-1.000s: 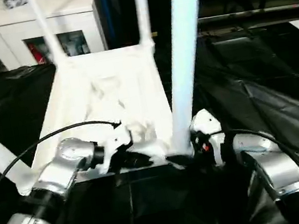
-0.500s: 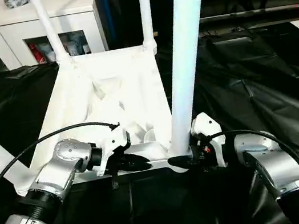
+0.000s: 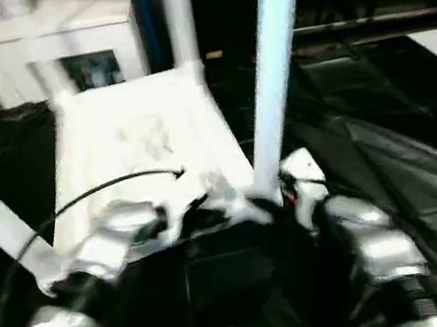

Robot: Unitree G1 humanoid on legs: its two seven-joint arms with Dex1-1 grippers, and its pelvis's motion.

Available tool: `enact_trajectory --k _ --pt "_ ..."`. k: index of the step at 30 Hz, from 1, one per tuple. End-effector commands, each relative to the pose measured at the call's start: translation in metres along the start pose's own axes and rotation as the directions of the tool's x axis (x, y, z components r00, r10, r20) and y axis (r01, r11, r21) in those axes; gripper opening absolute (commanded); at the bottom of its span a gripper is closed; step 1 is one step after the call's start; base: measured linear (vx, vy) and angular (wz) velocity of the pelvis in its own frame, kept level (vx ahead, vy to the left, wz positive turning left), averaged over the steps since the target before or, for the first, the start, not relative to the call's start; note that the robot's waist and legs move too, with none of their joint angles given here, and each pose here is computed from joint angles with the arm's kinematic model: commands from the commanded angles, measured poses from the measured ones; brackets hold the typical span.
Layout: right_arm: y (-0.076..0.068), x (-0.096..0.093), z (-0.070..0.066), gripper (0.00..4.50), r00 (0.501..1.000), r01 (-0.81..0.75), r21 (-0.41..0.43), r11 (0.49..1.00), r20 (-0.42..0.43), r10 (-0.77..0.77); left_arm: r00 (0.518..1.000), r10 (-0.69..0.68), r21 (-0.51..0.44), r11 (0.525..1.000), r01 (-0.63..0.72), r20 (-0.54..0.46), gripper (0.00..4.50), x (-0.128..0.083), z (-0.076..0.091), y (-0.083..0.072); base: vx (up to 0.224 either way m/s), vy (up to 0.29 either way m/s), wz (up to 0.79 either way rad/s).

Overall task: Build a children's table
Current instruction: Rotate leg to tighten

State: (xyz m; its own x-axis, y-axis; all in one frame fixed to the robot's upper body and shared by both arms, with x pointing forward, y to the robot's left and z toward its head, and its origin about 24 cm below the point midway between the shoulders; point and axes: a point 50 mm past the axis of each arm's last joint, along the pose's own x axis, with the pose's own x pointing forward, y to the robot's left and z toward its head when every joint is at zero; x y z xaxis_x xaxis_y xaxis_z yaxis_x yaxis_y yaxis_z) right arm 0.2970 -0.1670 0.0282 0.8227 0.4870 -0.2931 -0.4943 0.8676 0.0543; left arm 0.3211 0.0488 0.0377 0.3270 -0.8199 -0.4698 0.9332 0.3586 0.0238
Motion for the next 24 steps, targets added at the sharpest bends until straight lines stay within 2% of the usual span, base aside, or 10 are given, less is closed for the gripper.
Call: enact_trajectory --k 1,4,6,9,11,14,16,19,23,24 --pt "0.02 0.01 -0.017 2.69 0.997 -0.001 0.014 1.0 -0.083 0.002 0.999 0.038 -0.059 0.998 -0.036 0.025 0.0 0.015 0.001 -0.009 0.0 0.0 0.0" --pt "0.03 0.014 -0.015 2.69 0.998 -0.004 0.025 1.0 -0.067 0.005 0.999 0.025 -0.047 0.999 -0.023 0.038 0.0 0.022 0.005 -0.015 0.0 0.0 0.0" --pt "0.029 0.015 -0.011 2.69 0.999 -0.004 0.031 0.999 -0.033 0.005 1.0 0.011 -0.027 1.0 -0.01 0.026 0.0 0.022 0.004 -0.017 0.0 0.0 0.0" --pt "0.026 0.015 -0.006 3.38 1.0 0.002 0.033 0.999 -0.006 -0.002 1.0 0.009 -0.019 1.0 -0.008 0.012 0.0 0.02 0.001 -0.016 0.0 0.0 0.0" --pt "0.016 0.011 0.003 3.4 1.0 -0.02 0.006 1.0 0.023 0.02 1.0 -0.002 -0.008 1.0 0.002 0.004 0.0 0.013 -0.002 -0.011 0.0 0.0 0.0" --pt "0.014 0.007 0.006 3.65 0.995 -0.097 -0.023 0.995 0.018 0.097 1.0 -0.021 -0.005 1.0 0.021 0.006 0.0 0.008 -0.004 -0.008 0.0 0.0 0.0" --pt "0.013 -0.004 0.009 3.65 0.966 -0.257 -0.078 0.963 -0.015 0.256 0.999 -0.037 0.02 0.999 0.037 0.004 0.0 0.0 -0.007 -0.003 0.0 0.0 0.0" --pt "0.012 -0.013 0.011 3.65 0.941 -0.339 -0.096 0.936 -0.038 0.337 0.997 -0.08 0.018 0.997 0.08 0.022 0.0 -0.004 -0.008 -0.003 0.0 0.0 0.0" --pt "0.008 -0.024 0.015 3.65 0.899 -0.439 -0.107 0.892 -0.06 0.435 0.971 -0.235 0.056 0.971 0.232 0.053 0.0 -0.016 -0.01 -0.01 0.0 0.0 0.0" --pt "0.006 -0.029 0.014 3.65 0.881 -0.473 -0.124 0.872 -0.095 0.464 0.957 -0.282 0.052 0.959 0.279 0.068 0.0 -0.022 -0.01 -0.011 0.0 0.0 0.0"
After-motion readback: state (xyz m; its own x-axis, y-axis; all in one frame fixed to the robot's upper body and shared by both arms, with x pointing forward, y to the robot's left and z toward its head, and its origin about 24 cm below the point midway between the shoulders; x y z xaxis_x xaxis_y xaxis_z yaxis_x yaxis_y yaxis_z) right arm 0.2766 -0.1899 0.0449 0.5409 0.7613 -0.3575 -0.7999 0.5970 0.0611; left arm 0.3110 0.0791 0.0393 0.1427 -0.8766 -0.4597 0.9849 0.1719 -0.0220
